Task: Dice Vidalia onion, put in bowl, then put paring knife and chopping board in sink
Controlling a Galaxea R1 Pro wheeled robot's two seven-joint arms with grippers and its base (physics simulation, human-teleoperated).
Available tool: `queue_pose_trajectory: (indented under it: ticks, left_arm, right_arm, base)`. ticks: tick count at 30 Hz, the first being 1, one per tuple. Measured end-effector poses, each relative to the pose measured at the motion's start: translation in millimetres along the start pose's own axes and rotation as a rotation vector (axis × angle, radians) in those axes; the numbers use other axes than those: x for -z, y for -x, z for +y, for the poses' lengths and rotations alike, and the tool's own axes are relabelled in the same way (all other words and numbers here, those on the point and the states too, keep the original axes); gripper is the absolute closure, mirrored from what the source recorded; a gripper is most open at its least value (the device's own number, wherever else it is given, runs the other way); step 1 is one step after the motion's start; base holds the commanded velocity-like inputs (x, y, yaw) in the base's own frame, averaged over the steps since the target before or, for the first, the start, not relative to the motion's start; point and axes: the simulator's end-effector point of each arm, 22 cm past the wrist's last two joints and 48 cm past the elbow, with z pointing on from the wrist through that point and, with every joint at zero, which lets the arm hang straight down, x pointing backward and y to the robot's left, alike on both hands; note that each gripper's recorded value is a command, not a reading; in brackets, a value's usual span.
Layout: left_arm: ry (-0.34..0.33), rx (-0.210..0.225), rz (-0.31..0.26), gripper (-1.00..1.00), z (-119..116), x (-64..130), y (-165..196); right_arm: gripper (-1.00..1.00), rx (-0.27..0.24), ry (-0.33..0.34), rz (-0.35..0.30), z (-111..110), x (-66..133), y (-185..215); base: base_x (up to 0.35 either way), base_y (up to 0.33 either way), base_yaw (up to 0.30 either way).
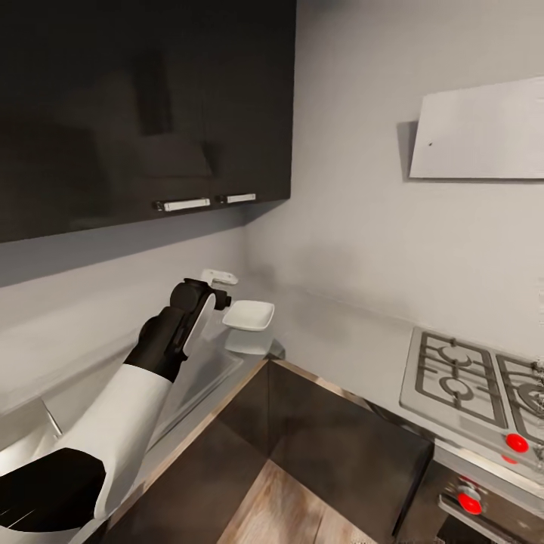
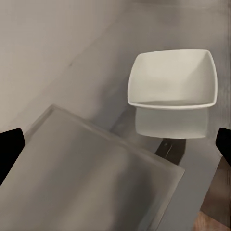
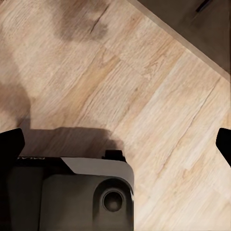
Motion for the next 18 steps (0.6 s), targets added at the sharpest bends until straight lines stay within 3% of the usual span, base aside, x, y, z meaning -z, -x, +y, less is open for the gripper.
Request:
queue_pose_trajectory:
  ticks: [8, 18]
  left_arm:
    - [0.001, 0.000, -0.003, -1.00, 0.7, 2.2, 1.6]
    - [0.003, -0.002, 0.004, -1.00, 1.6, 1.0, -1.0]
  right_arm:
    - [-1.00, -0.001, 0.011, -0.004, 2.3, 0.3, 1.9]
    - [-1.00, 0.000, 0.012, -0.006, 2.6, 0.4, 2.6]
  base:
    - [0.000, 0.000, -0.224]
    - [0.000, 0.086, -0.028]
